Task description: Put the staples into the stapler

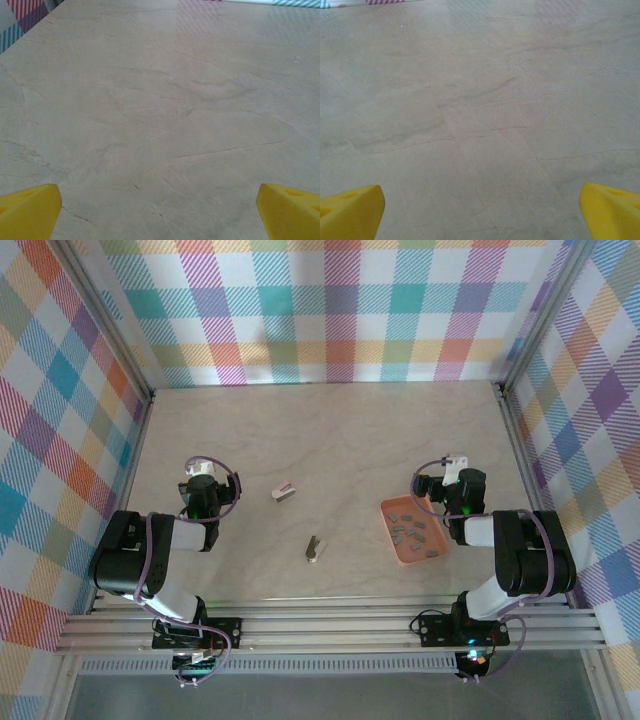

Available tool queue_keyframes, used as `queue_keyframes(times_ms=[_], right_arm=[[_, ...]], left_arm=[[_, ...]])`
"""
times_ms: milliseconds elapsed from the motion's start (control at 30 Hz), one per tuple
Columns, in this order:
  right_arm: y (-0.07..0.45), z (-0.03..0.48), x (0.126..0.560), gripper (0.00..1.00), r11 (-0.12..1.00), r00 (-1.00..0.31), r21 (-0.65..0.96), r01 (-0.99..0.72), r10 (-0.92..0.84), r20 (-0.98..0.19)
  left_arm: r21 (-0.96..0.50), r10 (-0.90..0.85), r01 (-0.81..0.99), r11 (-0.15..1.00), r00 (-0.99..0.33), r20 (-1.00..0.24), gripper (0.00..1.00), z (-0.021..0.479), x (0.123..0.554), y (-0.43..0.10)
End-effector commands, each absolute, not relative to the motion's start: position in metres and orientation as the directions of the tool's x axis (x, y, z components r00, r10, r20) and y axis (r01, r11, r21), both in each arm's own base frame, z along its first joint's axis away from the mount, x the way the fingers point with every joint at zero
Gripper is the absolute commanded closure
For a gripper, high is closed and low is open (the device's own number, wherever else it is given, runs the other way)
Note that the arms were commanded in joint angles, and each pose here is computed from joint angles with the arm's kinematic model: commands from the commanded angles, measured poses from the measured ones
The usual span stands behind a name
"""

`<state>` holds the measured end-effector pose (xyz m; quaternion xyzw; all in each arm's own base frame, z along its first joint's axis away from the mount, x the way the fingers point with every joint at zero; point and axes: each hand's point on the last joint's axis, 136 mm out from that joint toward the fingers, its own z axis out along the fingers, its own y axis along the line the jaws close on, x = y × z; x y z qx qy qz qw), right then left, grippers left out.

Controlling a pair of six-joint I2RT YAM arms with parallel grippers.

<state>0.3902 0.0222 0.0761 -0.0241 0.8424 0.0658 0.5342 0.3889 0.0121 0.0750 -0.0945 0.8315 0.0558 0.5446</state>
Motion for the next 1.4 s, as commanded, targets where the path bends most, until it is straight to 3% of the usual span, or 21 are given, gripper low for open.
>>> queue_keyframes(times_ms=[0, 367, 533, 600, 700, 800, 933, 1100, 1167, 1367], right_arm=[[0.025, 0.092, 0.398, 0.01, 0.989, -0.378, 0.086, -0.122, 0.034, -0.925], [0.025, 0.092, 0.398, 0.01, 0.989, -0.380, 0.088, -0.119, 0.037, -0.924], [0.019, 0.100, 0.401, 0.01, 0.993, -0.420, 0.090, -0.078, 0.049, -0.906], [0.019, 0.106, 0.399, 0.01, 0.991, -0.502, 0.122, -0.053, 0.080, -0.861], [0.018, 0.120, 0.393, 0.01, 0.978, -0.626, 0.207, 0.035, 0.183, -0.758], [0.030, 0.129, 0.376, 0.01, 0.946, -0.753, 0.306, 0.110, 0.280, -0.595], [0.069, 0.137, 0.338, 0.01, 0.916, -0.886, 0.387, 0.104, 0.263, -0.383], [0.121, 0.140, 0.287, 0.00, 0.895, -0.948, 0.441, 0.071, 0.198, -0.250], [0.139, 0.137, 0.273, 0.08, 0.880, -0.960, 0.470, 0.066, 0.184, -0.210], [0.161, 0.115, 0.281, 0.09, 0.837, -0.959, 0.536, 0.108, 0.230, -0.166]], left_arm=[[-0.017, -0.096, -0.211, 0.977, -0.374, -0.922, 0.00, 0.082, 0.393, 0.009], [-0.016, -0.095, -0.210, 0.977, -0.371, -0.924, 0.00, 0.083, 0.393, 0.009], [0.003, -0.075, -0.181, 0.984, -0.422, -0.903, 0.08, 0.104, 0.399, 0.004], [0.008, -0.070, -0.171, 0.985, -0.444, -0.893, 0.09, 0.123, 0.400, 0.000], [-0.101, -0.153, -0.133, 0.986, -0.466, -0.871, 0.10, 0.152, 0.398, -0.016], [-0.229, -0.235, -0.076, 0.970, -0.512, -0.826, 0.13, 0.169, 0.392, -0.045], [-0.299, -0.255, -0.021, 0.954, -0.580, -0.774, 0.14, 0.168, 0.381, -0.082], [-0.316, -0.246, -0.008, 0.949, -0.644, -0.724, 0.15, 0.152, 0.367, -0.106], [-0.313, -0.237, 0.000, 0.950, -0.655, -0.717, 0.15, 0.147, 0.363, -0.111], [-0.344, -0.252, 0.006, 0.939, -0.669, -0.699, 0.14, 0.135, 0.354, -0.121]])
